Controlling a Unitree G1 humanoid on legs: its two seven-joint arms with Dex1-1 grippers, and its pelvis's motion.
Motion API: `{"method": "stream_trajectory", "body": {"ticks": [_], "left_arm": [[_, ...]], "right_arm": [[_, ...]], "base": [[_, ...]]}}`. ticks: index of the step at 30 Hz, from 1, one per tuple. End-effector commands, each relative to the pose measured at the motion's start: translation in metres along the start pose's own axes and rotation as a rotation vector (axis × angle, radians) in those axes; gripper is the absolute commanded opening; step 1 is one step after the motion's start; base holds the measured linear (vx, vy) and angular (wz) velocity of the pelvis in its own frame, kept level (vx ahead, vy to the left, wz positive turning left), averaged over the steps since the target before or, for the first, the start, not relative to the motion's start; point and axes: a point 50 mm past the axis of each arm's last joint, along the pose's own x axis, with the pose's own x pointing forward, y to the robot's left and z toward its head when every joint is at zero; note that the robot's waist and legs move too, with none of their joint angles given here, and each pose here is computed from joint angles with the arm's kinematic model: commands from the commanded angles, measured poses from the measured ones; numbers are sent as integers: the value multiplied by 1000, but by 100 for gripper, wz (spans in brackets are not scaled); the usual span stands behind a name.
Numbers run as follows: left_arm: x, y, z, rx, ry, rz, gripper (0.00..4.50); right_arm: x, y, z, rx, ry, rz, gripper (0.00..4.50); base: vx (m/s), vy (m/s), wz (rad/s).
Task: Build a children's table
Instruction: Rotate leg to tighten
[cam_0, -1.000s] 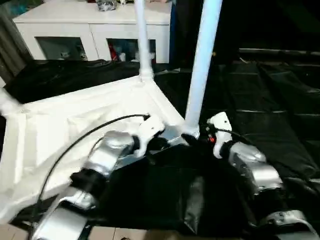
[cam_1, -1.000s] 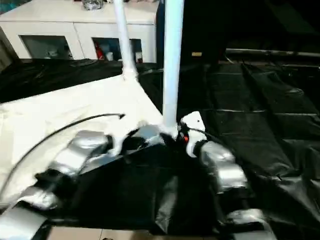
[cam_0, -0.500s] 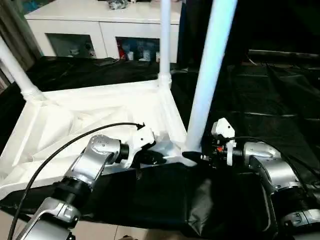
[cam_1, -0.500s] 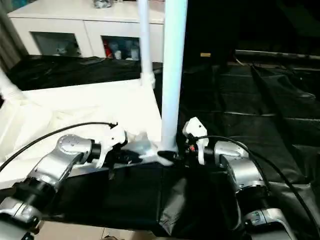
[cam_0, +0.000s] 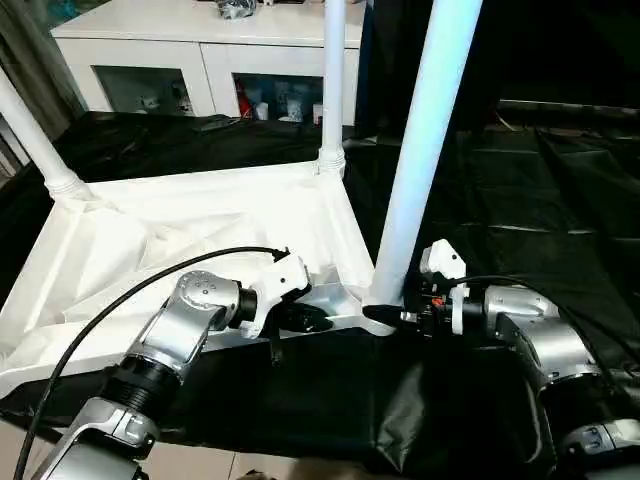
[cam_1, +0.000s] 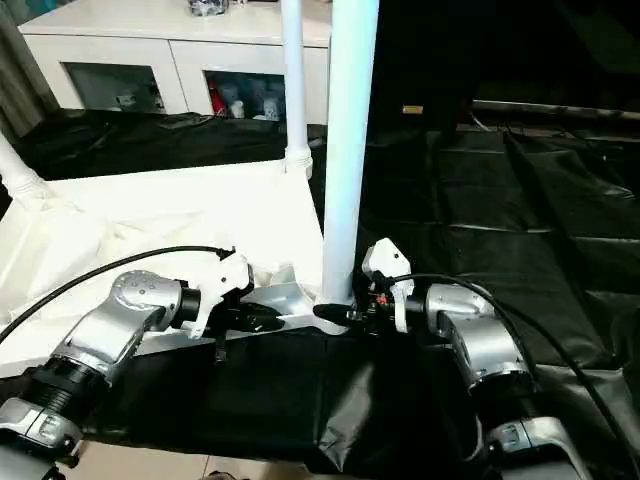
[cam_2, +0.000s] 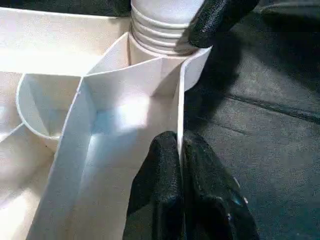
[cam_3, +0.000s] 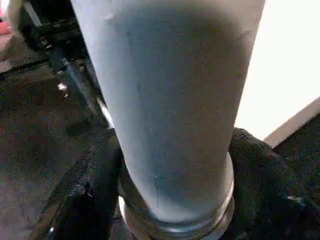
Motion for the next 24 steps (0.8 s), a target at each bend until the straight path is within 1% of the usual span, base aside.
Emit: {"method": "stream_trajectory", "body": {"ticks": [1,3,4,7,8,9,11,13,14,16,17,18,19,20,22,24], "left_arm": [[8,8,8,-29,-49,95,0],[15,16,11,-55,-48,200,0],[22,24,14,-85,-42,308,0],[30,30,20,-112,-48,403,0],[34,33,25,-123,-56,444,0],[34,33,25,-123,-56,444,0],[41,34,30,-131,-68,479,0],[45,33,34,-127,-74,481,0],[49,32,35,-123,-79,470,0],[50,32,35,-121,-78,466,0],[50,31,35,-115,-77,459,0],[50,31,34,-114,-77,455,0],[48,30,32,-109,-77,431,0],[47,29,31,-104,-78,414,0],[43,26,26,-92,-70,371,0],[39,24,22,-78,-63,327,0]], "right_arm": [[5,-5,-7,35,6,-139,270],[12,-10,-13,93,-7,-310,269],[18,-13,-19,175,-21,-481,269],[26,-13,-25,248,-21,-612,268],[31,-11,-28,288,-22,-666,268],[31,-11,-28,288,-22,-666,268],[39,-10,-26,330,-52,-719,268],[47,-5,-21,302,-73,-705,268],[53,-2,-16,279,-94,-697,268],[54,-1,-14,280,-107,-688,337],[55,0,-12,278,-119,-682,340],[54,0,-11,273,-120,-677,340],[52,-2,-8,234,-124,-646,346],[51,-2,-6,204,-123,-622,371],[45,-4,-4,127,-96,-542,380],[38,-6,-4,93,-81,-472,380]], "base": [[0,0,0],[0,0,0],[0,0,0],[0,0,0],[0,0,0],[0,0,0],[0,0,0],[0,0,0],[0,0,0],[0,0,0],[0,0,0],[0,0,0],[0,0,0],[0,0,0],[0,0,0],[0,0,0]]}}
